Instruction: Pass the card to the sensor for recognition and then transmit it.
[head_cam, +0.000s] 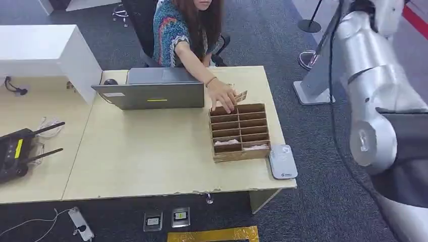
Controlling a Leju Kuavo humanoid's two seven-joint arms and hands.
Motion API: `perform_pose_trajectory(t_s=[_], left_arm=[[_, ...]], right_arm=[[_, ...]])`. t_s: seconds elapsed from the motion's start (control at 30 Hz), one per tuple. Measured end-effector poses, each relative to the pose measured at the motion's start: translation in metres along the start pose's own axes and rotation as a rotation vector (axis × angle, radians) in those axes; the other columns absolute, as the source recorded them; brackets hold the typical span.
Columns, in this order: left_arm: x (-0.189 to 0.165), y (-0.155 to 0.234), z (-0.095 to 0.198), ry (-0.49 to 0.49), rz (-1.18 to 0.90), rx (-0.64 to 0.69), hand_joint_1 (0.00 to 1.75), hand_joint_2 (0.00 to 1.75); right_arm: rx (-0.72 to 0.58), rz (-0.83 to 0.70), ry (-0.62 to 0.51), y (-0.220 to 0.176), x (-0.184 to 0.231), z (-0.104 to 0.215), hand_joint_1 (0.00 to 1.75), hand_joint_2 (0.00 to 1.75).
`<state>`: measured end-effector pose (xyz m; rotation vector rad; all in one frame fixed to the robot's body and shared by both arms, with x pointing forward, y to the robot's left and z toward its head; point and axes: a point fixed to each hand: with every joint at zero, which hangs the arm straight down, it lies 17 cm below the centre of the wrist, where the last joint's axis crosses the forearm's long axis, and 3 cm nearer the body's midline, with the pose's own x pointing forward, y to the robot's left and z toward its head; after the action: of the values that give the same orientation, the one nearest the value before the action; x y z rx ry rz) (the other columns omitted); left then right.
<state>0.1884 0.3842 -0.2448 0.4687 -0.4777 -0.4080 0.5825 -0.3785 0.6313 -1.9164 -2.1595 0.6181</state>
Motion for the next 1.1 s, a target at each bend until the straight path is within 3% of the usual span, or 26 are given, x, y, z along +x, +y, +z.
perform_pose_trajectory(t_s=[0.17,0.27,0.33,0.63,0.8,0.97,1.1], left_arm=[[-0.004,0.003,0.000,0.005,0.018,0.015,0.00,0.00],[-0.012,0.002,0.002,0.016,0.030,0.024,0.00,0.00],[-0.018,0.001,0.004,0.028,0.039,0.025,0.00,0.00],[-0.019,0.007,0.002,0.035,0.056,0.042,0.00,0.00],[-0.023,0.009,0.002,0.057,0.082,0.053,0.00,0.00],[-0.028,0.010,0.002,0.087,0.105,0.060,0.00,0.00],[-0.028,0.008,0.003,0.093,0.117,0.045,0.00,0.00]], right_arm=[[-0.127,0.099,0.146,-0.068,-0.114,0.025,0.00,1.75],[-0.148,0.185,0.314,-0.101,-0.205,0.093,0.00,1.75],[-0.139,0.219,0.393,-0.111,-0.240,0.133,0.00,1.75],[-0.110,0.354,0.608,-0.152,-0.318,0.233,0.00,1.75],[-0.012,0.403,0.802,-0.157,-0.350,0.363,0.00,1.75],[0.190,0.469,0.988,-0.145,-0.357,0.485,0.00,1.75],[0.404,0.467,1.300,-0.133,-0.342,0.628,0.00,1.75]])
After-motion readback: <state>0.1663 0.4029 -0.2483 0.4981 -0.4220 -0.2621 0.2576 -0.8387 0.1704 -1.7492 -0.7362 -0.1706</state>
